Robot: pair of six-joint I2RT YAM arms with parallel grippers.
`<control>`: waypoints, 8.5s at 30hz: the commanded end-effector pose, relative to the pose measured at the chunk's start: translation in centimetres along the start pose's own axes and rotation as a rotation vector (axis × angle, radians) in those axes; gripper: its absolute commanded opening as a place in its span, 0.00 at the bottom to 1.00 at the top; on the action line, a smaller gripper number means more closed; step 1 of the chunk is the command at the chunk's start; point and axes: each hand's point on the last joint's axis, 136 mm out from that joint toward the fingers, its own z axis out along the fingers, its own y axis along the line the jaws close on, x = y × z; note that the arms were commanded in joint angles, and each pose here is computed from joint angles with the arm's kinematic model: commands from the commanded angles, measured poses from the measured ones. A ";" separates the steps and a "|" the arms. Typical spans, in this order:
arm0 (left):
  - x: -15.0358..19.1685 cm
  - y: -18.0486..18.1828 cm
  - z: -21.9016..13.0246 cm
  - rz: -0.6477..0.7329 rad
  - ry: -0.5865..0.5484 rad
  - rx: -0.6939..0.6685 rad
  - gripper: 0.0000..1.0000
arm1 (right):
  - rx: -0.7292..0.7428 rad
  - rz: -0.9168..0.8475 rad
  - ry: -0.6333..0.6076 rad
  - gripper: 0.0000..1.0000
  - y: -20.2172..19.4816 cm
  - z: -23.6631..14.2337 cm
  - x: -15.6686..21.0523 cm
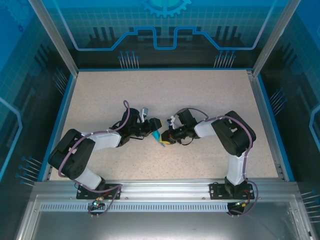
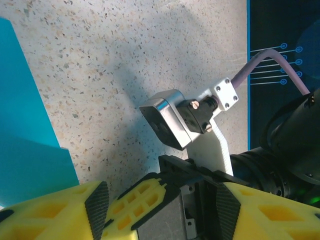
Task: Fold a paper plane with a square sheet of paper (pick it up from the middle)
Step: Fold the wing for the fifth time at the center of the table.
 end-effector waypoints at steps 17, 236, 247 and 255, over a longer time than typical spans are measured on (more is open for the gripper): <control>0.2 -0.8 0.0 0.104 -0.009 0.059 0.59 | -0.024 0.080 -0.002 0.00 -1.3 0.3 -0.1; 0.0 8.3 5.2 -0.122 0.068 -0.202 0.44 | 0.309 -0.153 -0.258 0.05 -2.2 -0.8 -1.1; 0.1 8.6 5.3 -0.122 0.076 -0.209 0.44 | 0.337 -0.051 -0.169 0.05 -5.7 -0.8 0.8; 0.3 8.8 5.2 -0.130 0.080 -0.215 0.44 | 0.335 -0.011 -0.113 0.04 -6.4 -1.1 2.6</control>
